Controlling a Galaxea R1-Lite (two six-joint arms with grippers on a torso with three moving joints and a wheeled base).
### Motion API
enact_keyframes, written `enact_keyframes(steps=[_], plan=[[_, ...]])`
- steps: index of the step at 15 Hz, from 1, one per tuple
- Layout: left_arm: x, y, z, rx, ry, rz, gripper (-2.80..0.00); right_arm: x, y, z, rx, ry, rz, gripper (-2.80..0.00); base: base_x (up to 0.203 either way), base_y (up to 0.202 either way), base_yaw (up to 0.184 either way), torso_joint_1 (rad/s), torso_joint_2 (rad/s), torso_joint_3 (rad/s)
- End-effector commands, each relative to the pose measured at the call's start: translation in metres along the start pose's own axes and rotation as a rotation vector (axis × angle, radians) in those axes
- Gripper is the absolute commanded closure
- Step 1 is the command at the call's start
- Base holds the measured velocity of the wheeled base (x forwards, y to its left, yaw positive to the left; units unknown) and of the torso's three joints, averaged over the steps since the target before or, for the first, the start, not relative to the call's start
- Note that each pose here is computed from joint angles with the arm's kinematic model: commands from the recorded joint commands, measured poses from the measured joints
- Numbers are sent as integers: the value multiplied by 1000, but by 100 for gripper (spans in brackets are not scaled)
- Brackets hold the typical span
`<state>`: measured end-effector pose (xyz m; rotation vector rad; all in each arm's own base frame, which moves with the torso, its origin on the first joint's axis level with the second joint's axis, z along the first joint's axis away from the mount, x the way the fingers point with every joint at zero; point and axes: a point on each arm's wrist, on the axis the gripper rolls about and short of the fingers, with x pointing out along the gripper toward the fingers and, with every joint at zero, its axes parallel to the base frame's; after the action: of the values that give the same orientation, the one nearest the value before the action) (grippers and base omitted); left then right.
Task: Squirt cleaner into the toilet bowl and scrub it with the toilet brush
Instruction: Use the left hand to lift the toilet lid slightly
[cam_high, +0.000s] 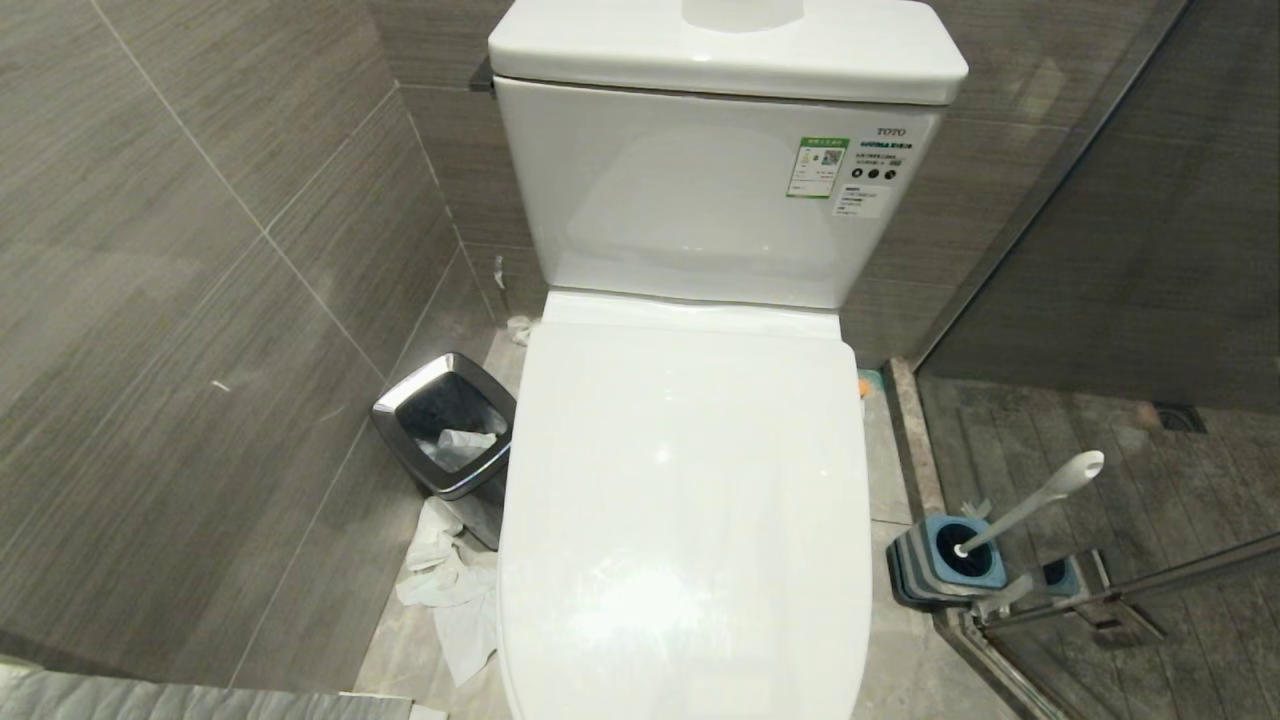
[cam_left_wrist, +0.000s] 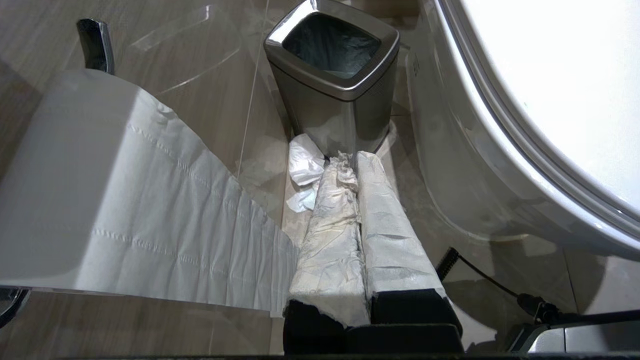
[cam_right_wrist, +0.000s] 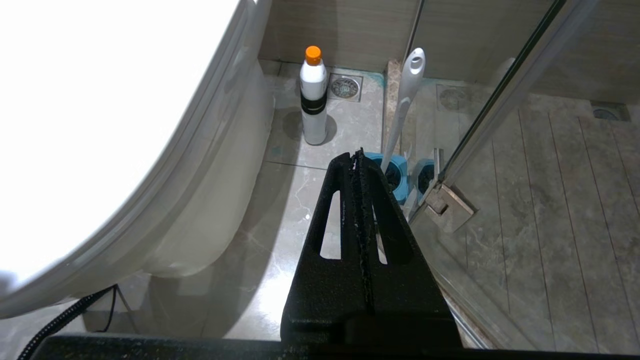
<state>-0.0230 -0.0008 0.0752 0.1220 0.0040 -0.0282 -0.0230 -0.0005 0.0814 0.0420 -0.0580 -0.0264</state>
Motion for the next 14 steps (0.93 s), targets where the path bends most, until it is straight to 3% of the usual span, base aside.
enact_keyframes(steps=[1,8,14], plan=[[0,0,0,0,3,0,0,2,0,-7,-1,25,-1,0,0,0,0,0,0,0],[-1,0,3,11,-9,-2,0,2,0,-7,-1,25,-1,0,0,0,0,0,0,0],[-9,4,41,29,9,-28,0,2,0,-7,-1,24,-1,0,0,0,0,0,0,0]])
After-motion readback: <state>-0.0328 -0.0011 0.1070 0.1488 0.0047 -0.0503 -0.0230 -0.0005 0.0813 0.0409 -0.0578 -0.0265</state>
